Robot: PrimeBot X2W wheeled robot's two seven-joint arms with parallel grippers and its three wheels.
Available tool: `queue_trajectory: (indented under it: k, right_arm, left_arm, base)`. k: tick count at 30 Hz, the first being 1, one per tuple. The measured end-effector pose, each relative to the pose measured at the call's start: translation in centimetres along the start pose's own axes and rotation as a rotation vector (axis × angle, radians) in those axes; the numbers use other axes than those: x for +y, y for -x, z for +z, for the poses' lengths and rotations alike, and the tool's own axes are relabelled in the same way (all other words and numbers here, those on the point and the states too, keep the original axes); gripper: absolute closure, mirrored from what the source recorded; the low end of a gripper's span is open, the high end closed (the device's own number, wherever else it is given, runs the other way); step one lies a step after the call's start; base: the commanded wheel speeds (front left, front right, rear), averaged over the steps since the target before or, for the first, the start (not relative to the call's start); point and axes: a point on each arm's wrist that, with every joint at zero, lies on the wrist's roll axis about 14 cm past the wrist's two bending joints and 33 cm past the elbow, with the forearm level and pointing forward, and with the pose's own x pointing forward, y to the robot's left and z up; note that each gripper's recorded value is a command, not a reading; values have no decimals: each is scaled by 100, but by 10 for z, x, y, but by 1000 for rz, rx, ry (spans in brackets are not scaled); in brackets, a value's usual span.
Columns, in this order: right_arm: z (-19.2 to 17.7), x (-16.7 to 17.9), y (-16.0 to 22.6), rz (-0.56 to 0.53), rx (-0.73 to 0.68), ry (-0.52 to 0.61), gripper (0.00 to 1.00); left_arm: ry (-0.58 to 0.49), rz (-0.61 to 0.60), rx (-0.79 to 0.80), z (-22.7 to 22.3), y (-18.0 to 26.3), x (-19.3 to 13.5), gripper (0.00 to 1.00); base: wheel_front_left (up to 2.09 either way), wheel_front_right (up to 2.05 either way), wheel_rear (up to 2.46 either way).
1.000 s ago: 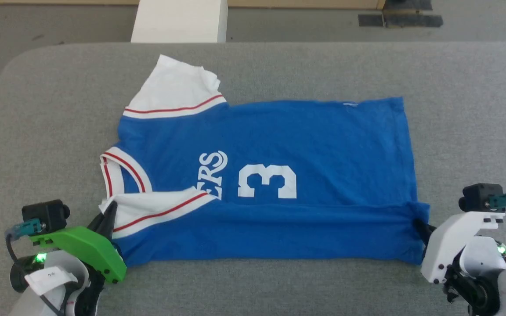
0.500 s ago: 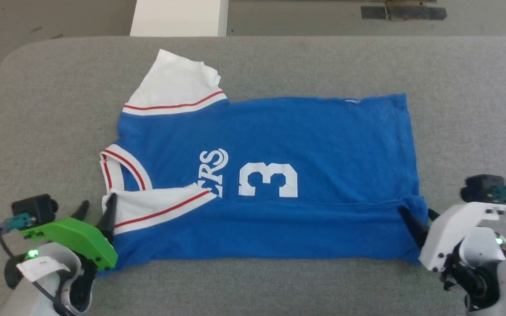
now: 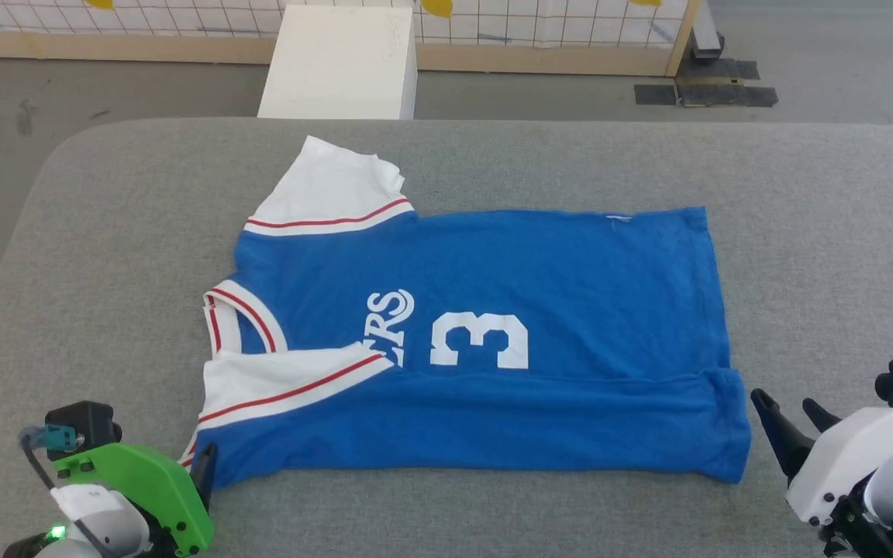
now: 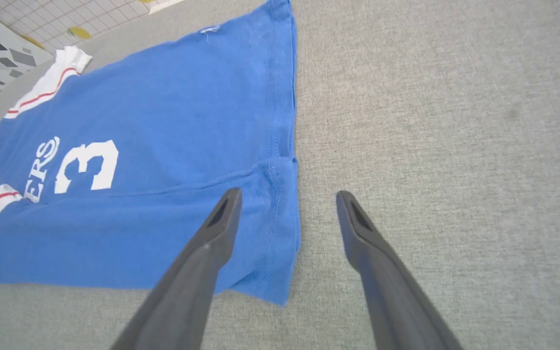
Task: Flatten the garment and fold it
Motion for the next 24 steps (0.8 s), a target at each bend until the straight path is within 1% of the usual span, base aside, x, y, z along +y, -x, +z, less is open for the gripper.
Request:
queue_trajectory:
  k: [7,11,12,13,15,19,24]
  right_arm:
    - [2,-2,4,-8,-7,4,0]
    - [1,-6,8,-20,-10,3,0]
    - [-1,-8,9,-25,-6,5,0]
    - [-5,-10,11,-34,6,10,0]
    - [-14,-13,13,-54,42,35,0]
    - [-32,-13,15,-81,139,103,0]
    - [-47,-3,5,-64,223,157,0]
  left_arm:
    - [1,63,174,-30,-14,6,0]
    - [7,82,223,-36,-22,10,0]
    - [12,80,226,-36,-23,9,93]
    - [18,77,225,-36,-24,9,100]
    - [29,64,207,-33,-25,8,100]
    - [83,44,118,-20,-21,5,100]
    - [96,7,51,-7,-11,-3,100]
  base:
    - [0,0,0]
    - [0,0,0]
    - [0,0,0]
    - [0,0,0]
    - [0,0,0]
    - [0,0,0]
    - [0,0,0]
